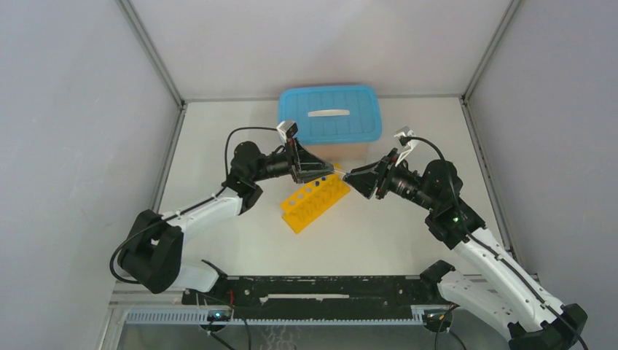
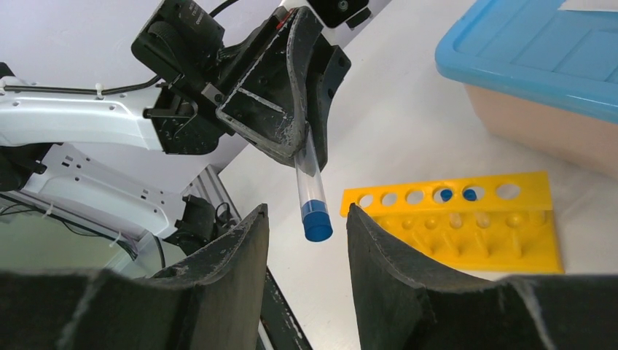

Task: Organize the chemistry lab equipment
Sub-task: Pick up the test tube at the center of the board.

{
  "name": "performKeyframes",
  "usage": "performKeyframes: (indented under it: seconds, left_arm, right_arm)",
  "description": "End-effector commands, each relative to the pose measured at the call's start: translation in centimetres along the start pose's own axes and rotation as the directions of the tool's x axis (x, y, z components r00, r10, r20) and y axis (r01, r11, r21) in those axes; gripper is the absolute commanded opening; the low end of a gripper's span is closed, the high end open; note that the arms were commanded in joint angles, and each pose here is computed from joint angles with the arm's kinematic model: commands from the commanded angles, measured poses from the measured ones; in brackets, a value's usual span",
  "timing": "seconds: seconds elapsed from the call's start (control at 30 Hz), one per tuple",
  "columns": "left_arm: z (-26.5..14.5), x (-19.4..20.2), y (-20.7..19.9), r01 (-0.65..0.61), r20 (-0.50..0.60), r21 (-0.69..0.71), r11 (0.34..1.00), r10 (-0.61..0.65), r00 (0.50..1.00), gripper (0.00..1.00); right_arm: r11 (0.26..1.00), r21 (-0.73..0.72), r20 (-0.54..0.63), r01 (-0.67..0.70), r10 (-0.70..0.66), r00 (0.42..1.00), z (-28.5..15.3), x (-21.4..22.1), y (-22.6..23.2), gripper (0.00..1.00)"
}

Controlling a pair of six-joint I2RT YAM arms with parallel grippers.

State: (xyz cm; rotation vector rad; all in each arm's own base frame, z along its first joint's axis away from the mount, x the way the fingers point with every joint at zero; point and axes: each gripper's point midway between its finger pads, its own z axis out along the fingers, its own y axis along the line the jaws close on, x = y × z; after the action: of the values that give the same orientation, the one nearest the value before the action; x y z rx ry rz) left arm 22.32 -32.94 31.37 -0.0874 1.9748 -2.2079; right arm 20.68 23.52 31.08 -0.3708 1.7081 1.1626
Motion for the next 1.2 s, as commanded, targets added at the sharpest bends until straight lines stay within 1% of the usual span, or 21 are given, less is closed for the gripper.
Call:
performKeyframes:
  seconds: [0.0, 0.23, 0.6, 0.67, 1.1, 1.17]
  left_arm:
    - [-0.09, 0.2, -0.47, -0.022, -0.001, 0.031, 0.999, 0.022, 1.0, 0.12]
    - [-0.06, 0.24, -0.58, -0.024, -0.002, 0.034, 0.999, 0.024, 1.0, 0.12]
    - [-0.05, 0.22, -0.54, -0.022, 0.001, 0.033, 0.999, 0.022, 1.0, 0.11]
    - [-0.03, 0.27, -0.59, -0.022, -0.001, 0.035, 0.999, 0.022, 1.0, 0.12]
    - [0.05, 0.69, -0.45, -0.019, -0.014, 0.034, 0.999, 0.02, 1.0, 0.12]
    - [0.02, 0.76, -0.39, -0.02, -0.017, 0.033, 0.999, 0.021, 1.0, 0.12]
  right_arm:
    - [0.999, -0.047, 0.044, 0.011, -0.009, 0.999, 0.17, -1.29, 0.94, 0.51]
    - [0.998, -0.055, 0.043, 0.008, -0.005, 0.999, 0.43, -1.32, 0.99, 0.48]
    - [0.998, -0.058, 0.042, 0.004, -0.002, 0.999, 0.62, -1.33, 0.93, 0.35]
    - [0.998, -0.056, 0.04, 0.003, -0.001, 0.999, 0.66, -1.28, 0.88, 0.32]
    - [0.999, -0.033, 0.042, 0.002, -0.001, 0.999, 0.74, -1.26, 0.37, 0.21]
    - [0.999, -0.033, 0.042, 0.003, -0.001, 0.999, 0.74, -1.27, 0.37, 0.21]
